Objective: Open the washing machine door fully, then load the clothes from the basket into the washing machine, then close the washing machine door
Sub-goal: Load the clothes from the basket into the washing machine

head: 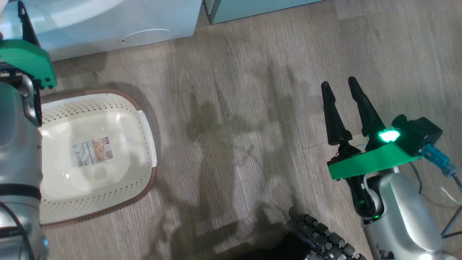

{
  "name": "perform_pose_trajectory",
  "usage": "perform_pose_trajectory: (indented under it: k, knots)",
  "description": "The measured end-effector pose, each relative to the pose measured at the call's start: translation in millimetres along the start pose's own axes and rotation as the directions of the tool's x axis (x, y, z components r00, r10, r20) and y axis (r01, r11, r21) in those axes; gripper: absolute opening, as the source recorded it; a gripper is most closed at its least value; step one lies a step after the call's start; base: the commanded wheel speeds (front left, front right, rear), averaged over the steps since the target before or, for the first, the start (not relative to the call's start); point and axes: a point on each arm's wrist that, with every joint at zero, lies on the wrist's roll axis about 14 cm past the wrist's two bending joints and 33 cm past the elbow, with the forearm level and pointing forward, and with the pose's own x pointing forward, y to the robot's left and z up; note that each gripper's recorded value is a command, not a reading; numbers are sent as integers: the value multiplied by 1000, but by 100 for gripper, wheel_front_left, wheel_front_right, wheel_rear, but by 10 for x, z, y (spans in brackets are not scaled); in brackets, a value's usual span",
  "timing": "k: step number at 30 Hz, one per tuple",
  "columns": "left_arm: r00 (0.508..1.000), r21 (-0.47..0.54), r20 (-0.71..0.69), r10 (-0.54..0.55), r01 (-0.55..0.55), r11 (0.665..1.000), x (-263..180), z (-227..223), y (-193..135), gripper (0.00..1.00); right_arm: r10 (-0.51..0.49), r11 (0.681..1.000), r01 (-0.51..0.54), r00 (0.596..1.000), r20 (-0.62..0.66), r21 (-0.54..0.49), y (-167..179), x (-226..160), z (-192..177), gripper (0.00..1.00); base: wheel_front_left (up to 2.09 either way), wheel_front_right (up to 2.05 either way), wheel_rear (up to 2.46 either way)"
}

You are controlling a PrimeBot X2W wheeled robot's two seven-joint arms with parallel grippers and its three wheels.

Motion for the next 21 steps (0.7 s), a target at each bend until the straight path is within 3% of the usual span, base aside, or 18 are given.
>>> perform_pose_trajectory:
  k: [12,13,14,21]
  knots:
    - [999,17,-34,10,-10,1000,106,-71,40,100,-3,1000,3,1000,-16,-2,-12,25,-65,100,0,0,0]
    - [999,16,-36,9,-9,1000,110,-77,40,28,-2,1000,2,1000,-16,-2,-8,33,-65,100,0,0,0]
    - [999,17,-38,9,-9,1000,113,-80,42,0,0,1000,0,1000,-14,-2,-5,41,-62,100,0,0,0]
    - [1000,9,-27,6,-6,1000,133,-22,50,0,8,1000,-8,1000,-4,-2,19,76,-29,100,0,0,0]
